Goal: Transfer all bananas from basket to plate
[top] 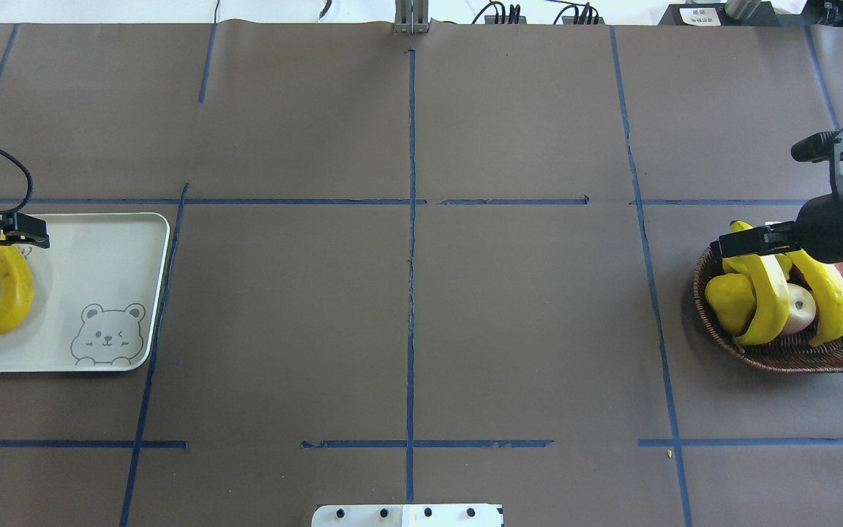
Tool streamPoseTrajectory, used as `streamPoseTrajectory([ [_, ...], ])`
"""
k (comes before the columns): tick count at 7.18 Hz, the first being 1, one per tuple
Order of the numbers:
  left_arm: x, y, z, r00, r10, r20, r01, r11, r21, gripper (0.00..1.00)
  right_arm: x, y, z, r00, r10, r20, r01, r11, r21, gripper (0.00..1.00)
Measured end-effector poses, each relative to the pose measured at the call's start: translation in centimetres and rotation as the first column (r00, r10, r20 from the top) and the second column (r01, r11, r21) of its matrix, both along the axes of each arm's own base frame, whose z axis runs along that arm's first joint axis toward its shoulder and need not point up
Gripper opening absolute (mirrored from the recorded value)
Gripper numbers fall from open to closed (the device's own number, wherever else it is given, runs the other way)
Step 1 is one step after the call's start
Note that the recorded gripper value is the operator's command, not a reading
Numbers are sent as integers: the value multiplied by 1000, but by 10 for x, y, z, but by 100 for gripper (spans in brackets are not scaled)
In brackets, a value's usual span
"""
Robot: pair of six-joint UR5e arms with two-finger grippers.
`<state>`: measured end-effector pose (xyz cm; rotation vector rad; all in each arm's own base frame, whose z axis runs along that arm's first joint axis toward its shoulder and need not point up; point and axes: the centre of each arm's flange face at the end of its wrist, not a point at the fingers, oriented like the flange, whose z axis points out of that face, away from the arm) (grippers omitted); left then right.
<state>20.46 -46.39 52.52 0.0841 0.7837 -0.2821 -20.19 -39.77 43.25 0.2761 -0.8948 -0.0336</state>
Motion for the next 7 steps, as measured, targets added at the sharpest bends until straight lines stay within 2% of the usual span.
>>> streamPoseTrajectory([
  [3, 16, -31, -90, 1000, -1, 2, 1, 999, -38, 99, 9, 16, 40, 999, -40, -21, 38, 996, -81, 100],
  [5, 19, -36, -107, 1000, -5, 1, 5, 999, -41, 99, 11, 23, 65, 997, -63, -36, 58, 990, -131, 100],
  [7, 21, -37, -110, 1000, -4, -1, 4, 999, -41, 99, 7, 22, 78, 996, -74, -44, 66, 986, -153, 100],
])
